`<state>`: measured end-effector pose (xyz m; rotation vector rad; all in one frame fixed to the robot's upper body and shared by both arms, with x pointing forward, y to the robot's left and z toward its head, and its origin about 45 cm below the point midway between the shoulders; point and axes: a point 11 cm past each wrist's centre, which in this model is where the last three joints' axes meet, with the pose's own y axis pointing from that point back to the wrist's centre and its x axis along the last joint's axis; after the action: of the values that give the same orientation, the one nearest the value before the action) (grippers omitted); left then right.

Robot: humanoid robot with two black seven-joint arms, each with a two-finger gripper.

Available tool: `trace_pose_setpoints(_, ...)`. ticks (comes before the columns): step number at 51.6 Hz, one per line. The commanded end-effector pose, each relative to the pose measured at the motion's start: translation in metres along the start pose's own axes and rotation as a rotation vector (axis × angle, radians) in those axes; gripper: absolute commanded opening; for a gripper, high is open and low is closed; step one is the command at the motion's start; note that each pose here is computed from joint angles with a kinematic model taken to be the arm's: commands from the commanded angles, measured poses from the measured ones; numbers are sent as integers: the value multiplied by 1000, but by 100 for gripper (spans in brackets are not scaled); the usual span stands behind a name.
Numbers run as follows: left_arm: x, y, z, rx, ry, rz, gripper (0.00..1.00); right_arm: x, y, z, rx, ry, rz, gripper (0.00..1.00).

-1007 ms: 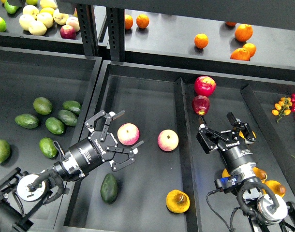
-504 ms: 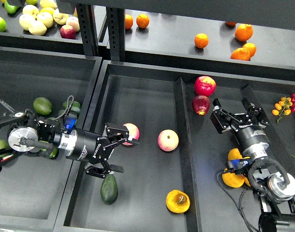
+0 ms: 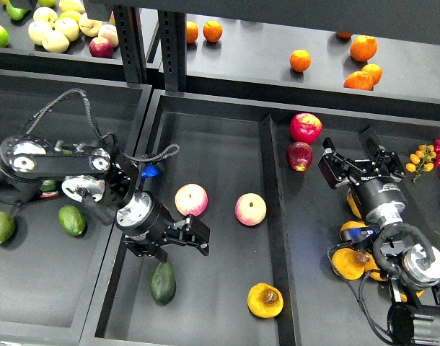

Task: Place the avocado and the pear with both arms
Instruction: 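Swing the left gripper down toward the dark green avocado, then close the left gripper around the dark green avocado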

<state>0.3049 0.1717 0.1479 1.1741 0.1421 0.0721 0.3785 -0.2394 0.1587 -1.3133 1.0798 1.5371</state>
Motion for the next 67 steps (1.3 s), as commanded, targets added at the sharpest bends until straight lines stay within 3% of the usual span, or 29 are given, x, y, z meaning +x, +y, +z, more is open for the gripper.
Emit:
trace_pose_setpoints(1, -14, -16, -3, 89, -68, -49, 99, -1, -1, 1, -2, 1, -3, 100)
trace_pose_setpoints(20, -9, -48, -1, 212, -140, -47, 99, -4, -2, 1, -4, 0, -11, 100)
trace_pose_setpoints(41, 27, -57, -15, 290, -93, 60, 99, -4, -2, 1, -4, 0, -17, 100)
trace_pose_setpoints(67, 7, -93, -32, 311, -50, 13, 99, -4, -2, 1, -3, 0, -17, 100)
